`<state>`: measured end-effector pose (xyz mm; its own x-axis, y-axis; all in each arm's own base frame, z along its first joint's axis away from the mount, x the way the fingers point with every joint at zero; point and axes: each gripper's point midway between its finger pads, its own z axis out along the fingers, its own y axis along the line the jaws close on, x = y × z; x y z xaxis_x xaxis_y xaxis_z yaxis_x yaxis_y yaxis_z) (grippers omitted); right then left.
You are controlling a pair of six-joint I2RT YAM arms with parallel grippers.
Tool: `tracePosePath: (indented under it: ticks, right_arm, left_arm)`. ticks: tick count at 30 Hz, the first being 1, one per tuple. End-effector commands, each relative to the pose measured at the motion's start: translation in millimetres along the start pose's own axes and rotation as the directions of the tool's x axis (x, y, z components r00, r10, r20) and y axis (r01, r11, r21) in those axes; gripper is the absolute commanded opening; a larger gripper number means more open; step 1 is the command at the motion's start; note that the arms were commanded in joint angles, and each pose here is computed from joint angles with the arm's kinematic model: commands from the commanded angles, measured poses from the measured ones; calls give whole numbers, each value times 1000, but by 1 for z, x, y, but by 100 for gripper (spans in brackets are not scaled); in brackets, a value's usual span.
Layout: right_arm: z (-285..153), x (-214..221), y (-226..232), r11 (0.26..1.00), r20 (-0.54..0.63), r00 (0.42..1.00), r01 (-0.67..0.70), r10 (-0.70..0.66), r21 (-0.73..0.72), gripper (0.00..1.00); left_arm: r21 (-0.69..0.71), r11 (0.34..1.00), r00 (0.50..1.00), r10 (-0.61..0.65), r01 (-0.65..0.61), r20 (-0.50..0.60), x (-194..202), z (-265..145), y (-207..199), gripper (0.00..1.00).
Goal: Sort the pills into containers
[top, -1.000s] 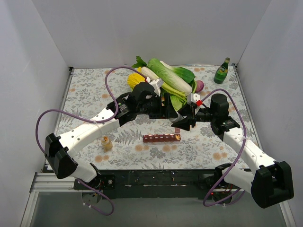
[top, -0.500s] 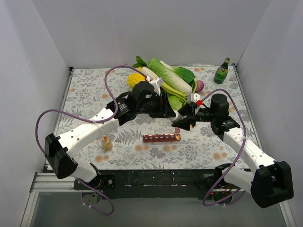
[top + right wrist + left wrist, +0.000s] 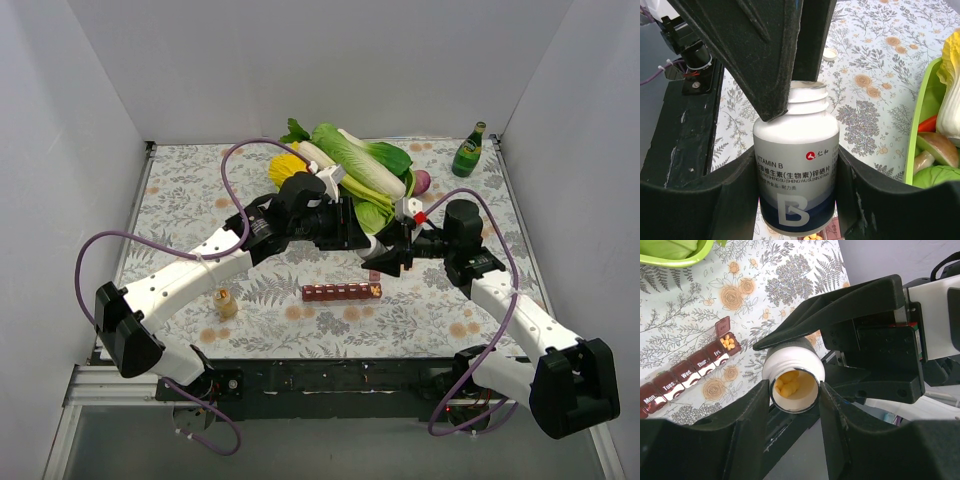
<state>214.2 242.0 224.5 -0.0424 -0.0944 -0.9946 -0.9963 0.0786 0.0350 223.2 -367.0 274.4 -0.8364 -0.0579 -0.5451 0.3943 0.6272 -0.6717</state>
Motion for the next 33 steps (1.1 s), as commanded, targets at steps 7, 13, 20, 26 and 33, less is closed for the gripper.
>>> tracePosePath:
  ticks: [7, 13, 20, 26, 33]
  right_arm:
    - [5, 1, 3, 1000, 19, 1000, -12, 13, -27, 61]
    - [7, 4, 3, 1000, 12, 1000, -17, 17, -25, 84]
    - [7, 7, -1, 1000, 2, 1000, -20, 20, -5, 93]
    - [3, 12, -8, 999, -32, 999, 23, -22, 43, 95]
    - [1, 17, -11, 997, -46, 998, 35, -32, 68, 97]
  left_arm:
    - [37, 999, 999, 5, -7, 54, -13, -20, -5, 0]
    - [24, 1000, 998, -7, 6, 57, -13, -22, 4, 0]
    - [-42, 999, 998, -12, 15, 66, -14, -24, 25, 0]
    - [-213, 976, 996, -28, 46, 85, -15, -33, 85, 0]
    - [-432, 901, 996, -8, 48, 94, -12, -35, 153, 0]
